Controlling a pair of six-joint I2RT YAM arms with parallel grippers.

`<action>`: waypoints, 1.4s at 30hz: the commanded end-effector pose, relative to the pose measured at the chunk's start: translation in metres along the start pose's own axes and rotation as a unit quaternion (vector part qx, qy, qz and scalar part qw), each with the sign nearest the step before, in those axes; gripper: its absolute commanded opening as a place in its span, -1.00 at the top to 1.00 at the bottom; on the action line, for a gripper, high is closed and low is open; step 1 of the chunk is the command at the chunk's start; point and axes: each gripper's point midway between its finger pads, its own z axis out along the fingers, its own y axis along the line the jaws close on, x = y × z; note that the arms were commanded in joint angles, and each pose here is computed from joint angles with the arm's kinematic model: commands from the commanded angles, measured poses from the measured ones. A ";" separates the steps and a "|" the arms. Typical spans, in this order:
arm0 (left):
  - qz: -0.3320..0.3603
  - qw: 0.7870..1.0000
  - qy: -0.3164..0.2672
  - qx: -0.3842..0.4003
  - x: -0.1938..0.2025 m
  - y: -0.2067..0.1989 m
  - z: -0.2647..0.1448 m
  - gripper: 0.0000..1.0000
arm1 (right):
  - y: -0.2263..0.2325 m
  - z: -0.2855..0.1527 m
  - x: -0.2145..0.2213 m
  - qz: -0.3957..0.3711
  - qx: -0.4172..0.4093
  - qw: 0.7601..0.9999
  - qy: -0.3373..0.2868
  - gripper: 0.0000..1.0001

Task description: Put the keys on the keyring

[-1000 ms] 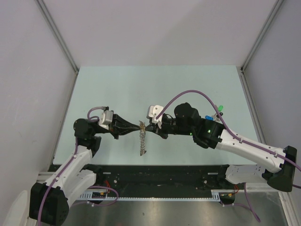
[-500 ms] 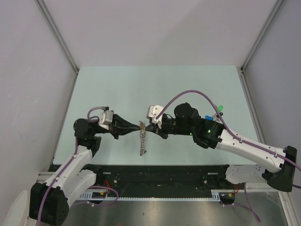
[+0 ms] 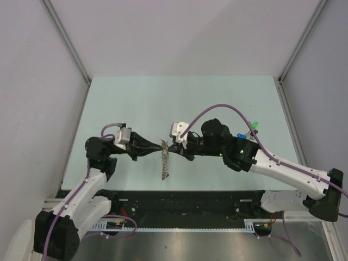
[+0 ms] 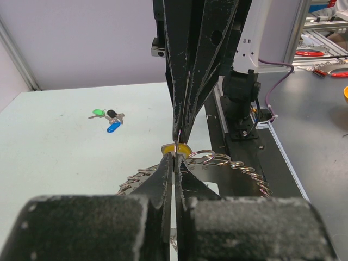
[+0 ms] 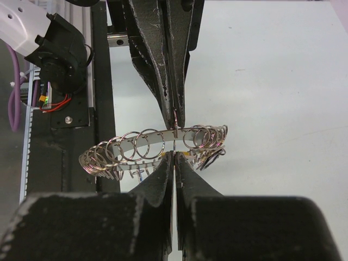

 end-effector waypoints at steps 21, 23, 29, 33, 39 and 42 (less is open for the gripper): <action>0.030 0.999 -0.009 0.012 -0.016 -0.004 0.003 0.99 | -0.003 -0.003 -0.027 -0.012 0.005 0.999 -0.033 1.00; 0.031 0.999 -0.010 0.012 -0.016 -0.004 0.003 0.99 | -0.004 -0.003 -0.026 -0.012 0.005 0.999 -0.032 1.00; 0.029 0.999 -0.009 0.014 -0.015 -0.005 0.004 0.99 | -0.003 -0.003 -0.027 -0.013 0.004 0.999 -0.033 1.00; 0.028 0.999 -0.009 0.016 -0.015 -0.005 0.004 0.99 | -0.004 -0.003 -0.027 -0.013 0.005 0.999 -0.034 1.00; 0.026 0.999 -0.008 0.019 -0.014 -0.006 0.005 0.99 | -0.004 -0.003 -0.027 -0.013 0.005 0.999 -0.034 1.00; 0.025 0.999 -0.007 0.022 -0.014 -0.007 0.005 0.99 | -0.002 -0.004 -0.028 -0.015 0.002 0.999 -0.035 1.00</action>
